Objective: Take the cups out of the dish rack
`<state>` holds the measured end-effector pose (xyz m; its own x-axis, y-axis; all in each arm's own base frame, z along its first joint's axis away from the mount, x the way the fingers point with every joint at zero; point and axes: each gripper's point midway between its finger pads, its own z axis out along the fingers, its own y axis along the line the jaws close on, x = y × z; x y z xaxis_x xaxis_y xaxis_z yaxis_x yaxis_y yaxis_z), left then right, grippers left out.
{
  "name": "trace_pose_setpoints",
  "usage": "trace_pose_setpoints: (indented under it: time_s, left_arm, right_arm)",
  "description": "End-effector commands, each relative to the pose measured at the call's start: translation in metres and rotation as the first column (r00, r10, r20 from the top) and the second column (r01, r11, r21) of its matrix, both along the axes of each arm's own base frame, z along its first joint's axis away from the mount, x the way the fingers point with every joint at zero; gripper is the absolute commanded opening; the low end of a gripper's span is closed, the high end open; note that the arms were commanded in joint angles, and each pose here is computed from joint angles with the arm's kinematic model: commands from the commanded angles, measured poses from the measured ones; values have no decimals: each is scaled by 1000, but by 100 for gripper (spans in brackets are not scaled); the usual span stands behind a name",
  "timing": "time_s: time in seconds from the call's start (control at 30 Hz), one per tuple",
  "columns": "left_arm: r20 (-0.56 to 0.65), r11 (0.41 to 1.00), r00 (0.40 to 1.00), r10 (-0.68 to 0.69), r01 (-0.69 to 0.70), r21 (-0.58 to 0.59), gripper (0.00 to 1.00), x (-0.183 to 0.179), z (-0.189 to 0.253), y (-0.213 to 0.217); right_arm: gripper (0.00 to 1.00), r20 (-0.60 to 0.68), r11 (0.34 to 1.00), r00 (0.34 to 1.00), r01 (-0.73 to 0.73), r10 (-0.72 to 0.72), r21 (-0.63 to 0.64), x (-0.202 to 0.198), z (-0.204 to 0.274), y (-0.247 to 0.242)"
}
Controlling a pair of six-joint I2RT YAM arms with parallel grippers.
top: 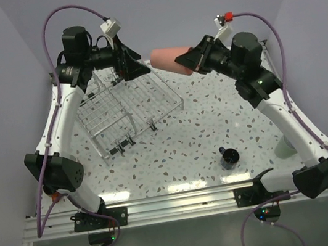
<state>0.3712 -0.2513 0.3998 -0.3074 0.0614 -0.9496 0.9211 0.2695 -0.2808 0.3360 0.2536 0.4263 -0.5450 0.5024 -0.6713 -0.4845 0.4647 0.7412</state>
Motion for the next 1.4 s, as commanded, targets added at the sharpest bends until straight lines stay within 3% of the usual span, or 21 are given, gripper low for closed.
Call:
trace_pose_setpoints:
  time_s: [0.0,0.03,0.07,0.13,0.27,0.4,0.5,0.67,0.97,1.23,1.37]
  left_arm:
    - [146,992,985,95,-106,73,100,18,6,11]
    - [142,987,983,114,-128,95,100,20,2,14]
    - [147,975,975,166,-185,125,100,30,-4,19]
    - [175,947,956,233,-264,182,100,43,-11,31]
    - [203,904,935,291,-338,262,100,55,-28,45]
    - [207,879,928,309,-361,310,100,59,-44,52]
    - [199,875,931,304,-356,329,100,60,-52,53]
    - [180,878,940,291,-337,340,100,64,-63,51]
    - [158,884,950,267,-307,352,100,68,-75,47]
    - [145,889,958,249,-285,358,100,71,-83,43]
    - [118,889,962,246,-272,369,100,72,-91,43]
  right_arm:
    - [0,-4,896,935,339,-355,-288,9,-17,-77]
    - [0,11,860,922,364,-386,-357,6,-22,-89]
    - [0,-16,773,873,423,-488,-472,2,-43,-116]
    - [0,31,680,837,466,-547,-566,-8,-39,-142]
    - [0,23,457,737,443,-675,-771,-48,-57,-199]
    - [0,87,216,570,442,-817,-870,-84,-58,-254]
    - [0,112,114,506,394,-855,-912,-108,-67,-276]
    - [0,53,168,473,414,-879,-895,-131,-80,-281]
    - [0,48,74,309,370,-950,-926,-176,-103,-332]
    - [0,-75,198,335,352,-939,-915,-188,-120,-318]
    - [0,-61,175,301,370,-952,-912,-203,-126,-325]
